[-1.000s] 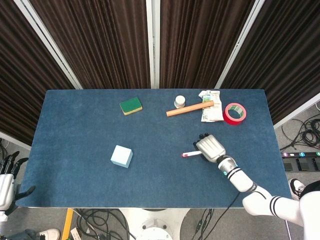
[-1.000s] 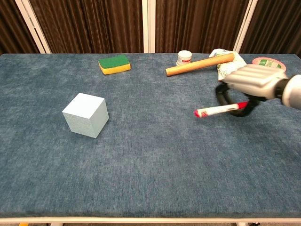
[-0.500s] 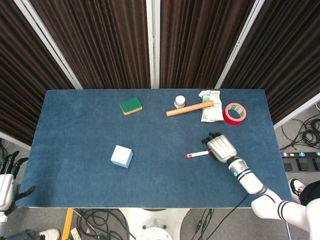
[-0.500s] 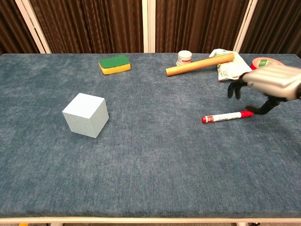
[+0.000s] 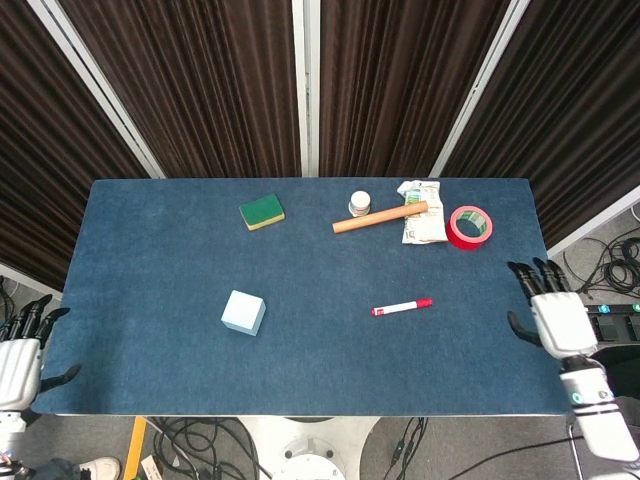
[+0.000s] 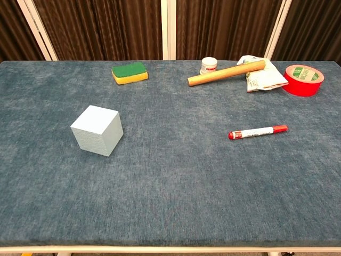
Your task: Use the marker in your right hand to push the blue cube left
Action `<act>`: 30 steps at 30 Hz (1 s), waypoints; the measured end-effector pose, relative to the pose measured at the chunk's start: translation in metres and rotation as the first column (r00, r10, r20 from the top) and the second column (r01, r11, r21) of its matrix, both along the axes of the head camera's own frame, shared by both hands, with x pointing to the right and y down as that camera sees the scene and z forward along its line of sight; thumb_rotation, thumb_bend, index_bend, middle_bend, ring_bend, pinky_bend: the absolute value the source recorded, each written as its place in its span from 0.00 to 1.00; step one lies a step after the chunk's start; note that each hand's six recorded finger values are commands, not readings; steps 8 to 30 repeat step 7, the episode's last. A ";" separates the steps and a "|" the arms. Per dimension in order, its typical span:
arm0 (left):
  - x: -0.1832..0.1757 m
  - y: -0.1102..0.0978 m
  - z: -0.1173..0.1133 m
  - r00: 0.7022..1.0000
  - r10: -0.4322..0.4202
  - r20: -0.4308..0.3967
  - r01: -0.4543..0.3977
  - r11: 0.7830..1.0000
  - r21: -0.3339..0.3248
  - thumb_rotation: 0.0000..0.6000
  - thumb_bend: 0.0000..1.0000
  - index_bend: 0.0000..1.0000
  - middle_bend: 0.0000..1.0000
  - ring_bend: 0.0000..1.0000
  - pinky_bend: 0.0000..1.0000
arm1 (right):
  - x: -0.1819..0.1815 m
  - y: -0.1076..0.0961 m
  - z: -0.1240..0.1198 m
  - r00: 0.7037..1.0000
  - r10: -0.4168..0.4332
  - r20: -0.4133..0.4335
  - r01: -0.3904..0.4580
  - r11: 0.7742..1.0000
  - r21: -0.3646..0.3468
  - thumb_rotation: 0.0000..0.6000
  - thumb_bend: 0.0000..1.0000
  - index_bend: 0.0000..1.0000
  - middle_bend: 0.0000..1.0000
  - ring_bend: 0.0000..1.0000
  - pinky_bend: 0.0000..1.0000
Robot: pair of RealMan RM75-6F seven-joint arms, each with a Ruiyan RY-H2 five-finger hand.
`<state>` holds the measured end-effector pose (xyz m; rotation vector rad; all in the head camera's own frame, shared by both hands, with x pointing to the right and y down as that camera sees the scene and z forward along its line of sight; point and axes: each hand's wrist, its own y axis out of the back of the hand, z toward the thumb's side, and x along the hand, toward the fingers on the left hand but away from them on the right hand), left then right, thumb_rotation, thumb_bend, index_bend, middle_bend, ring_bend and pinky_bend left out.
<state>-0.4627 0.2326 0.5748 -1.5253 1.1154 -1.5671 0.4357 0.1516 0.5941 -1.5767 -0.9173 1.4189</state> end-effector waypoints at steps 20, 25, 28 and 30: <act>0.004 -0.002 0.002 1.000 0.000 -0.008 0.000 1.000 0.006 1.00 0.03 0.26 0.17 0.10 0.18 | 0.032 0.038 -0.046 0.991 0.119 0.063 -0.122 0.991 0.055 0.85 0.18 0.07 0.12 0.00 0.00; 0.004 -0.002 0.002 1.000 0.000 -0.008 0.000 1.000 0.006 1.00 0.03 0.26 0.17 0.10 0.18 | 0.032 0.038 -0.046 0.991 0.119 0.063 -0.122 0.991 0.055 0.85 0.18 0.07 0.12 0.00 0.00; 0.004 -0.002 0.002 1.000 0.000 -0.008 0.000 1.000 0.006 1.00 0.03 0.26 0.17 0.10 0.18 | 0.032 0.038 -0.046 0.991 0.119 0.063 -0.122 0.991 0.055 0.85 0.18 0.07 0.12 0.00 0.00; 0.004 -0.002 0.002 1.000 0.000 -0.008 0.000 1.000 0.006 1.00 0.03 0.26 0.17 0.10 0.18 | 0.032 0.038 -0.046 0.991 0.119 0.063 -0.122 0.991 0.055 0.85 0.18 0.07 0.12 0.00 0.00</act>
